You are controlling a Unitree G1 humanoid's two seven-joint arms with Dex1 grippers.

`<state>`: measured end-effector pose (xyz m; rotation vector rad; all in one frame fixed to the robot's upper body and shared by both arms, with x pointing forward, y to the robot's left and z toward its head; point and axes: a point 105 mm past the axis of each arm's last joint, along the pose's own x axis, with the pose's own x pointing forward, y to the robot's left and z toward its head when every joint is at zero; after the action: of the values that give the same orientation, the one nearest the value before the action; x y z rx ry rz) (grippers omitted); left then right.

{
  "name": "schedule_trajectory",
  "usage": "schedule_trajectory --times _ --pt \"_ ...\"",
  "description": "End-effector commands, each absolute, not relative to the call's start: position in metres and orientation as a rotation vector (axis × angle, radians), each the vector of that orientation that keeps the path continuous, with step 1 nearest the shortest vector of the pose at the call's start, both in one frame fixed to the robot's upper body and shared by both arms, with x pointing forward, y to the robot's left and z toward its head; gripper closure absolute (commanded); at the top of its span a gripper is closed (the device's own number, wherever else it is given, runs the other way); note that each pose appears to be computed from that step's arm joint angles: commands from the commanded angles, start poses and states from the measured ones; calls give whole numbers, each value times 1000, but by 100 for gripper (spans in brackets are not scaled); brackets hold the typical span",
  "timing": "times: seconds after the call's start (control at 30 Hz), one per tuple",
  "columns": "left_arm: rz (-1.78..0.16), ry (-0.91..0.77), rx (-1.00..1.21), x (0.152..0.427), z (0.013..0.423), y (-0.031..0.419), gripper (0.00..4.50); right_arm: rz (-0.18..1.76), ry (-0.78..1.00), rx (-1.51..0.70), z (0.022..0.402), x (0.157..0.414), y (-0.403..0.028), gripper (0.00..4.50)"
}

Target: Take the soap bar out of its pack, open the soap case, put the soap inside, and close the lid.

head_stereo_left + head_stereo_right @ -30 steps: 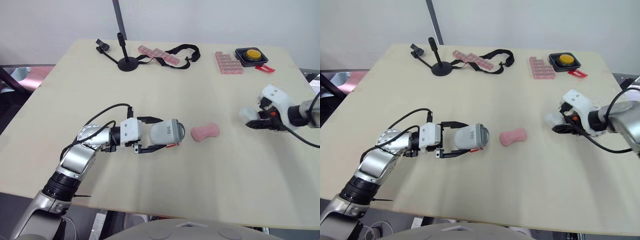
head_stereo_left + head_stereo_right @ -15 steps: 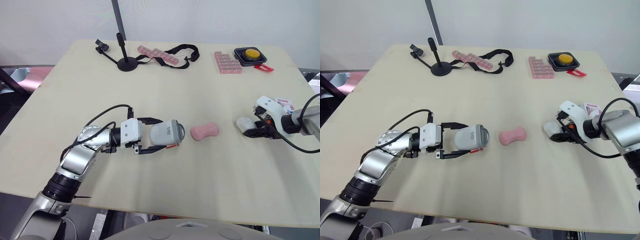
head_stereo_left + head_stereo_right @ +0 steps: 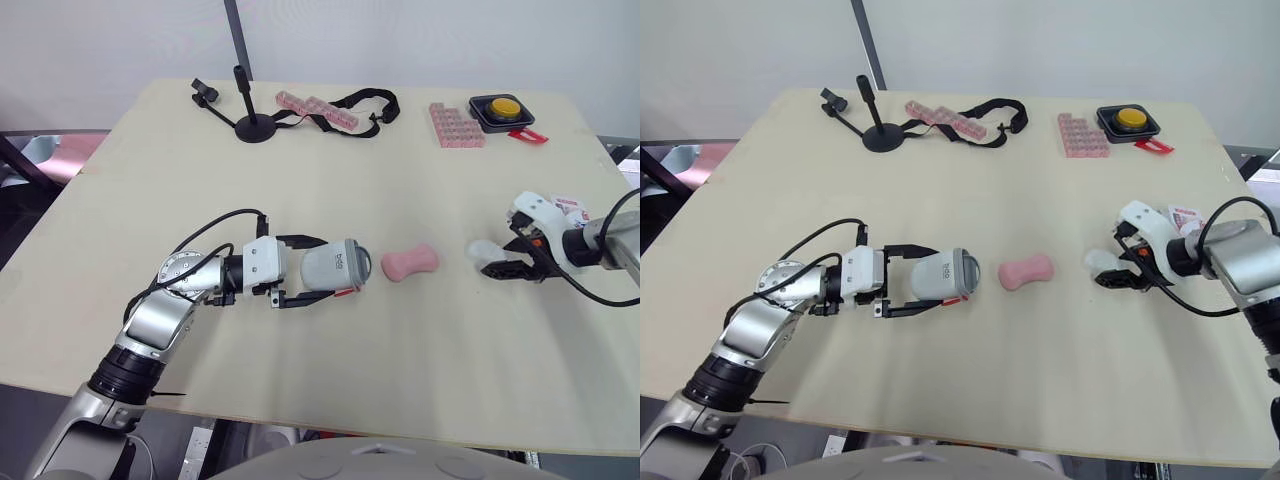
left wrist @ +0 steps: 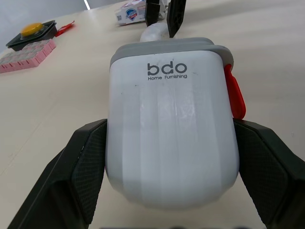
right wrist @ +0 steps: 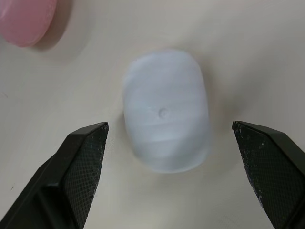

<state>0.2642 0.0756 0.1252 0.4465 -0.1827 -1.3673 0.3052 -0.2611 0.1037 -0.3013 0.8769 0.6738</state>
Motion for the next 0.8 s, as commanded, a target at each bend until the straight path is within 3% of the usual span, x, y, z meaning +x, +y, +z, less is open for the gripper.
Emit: schedule_trajectory --times 0.03,0.23,0.3,0.47,0.6,0.8 --pt "-1359 -217 471 265 134 78 103 666 740 -313 129 314 -264 3" --pt "-1358 -166 451 269 131 82 103 797 383 -349 168 315 -258 3" --pt "-1364 -142 432 270 130 82 103 892 221 -287 178 302 -251 3" --pt "-1373 -89 399 272 128 83 103 1074 13 -189 166 262 -227 3" --pt "-1396 -44 394 272 125 83 103 1257 -26 -193 135 221 -196 3" --pt "-1441 21 450 266 114 86 103 1401 -14 -182 108 192 -179 3"
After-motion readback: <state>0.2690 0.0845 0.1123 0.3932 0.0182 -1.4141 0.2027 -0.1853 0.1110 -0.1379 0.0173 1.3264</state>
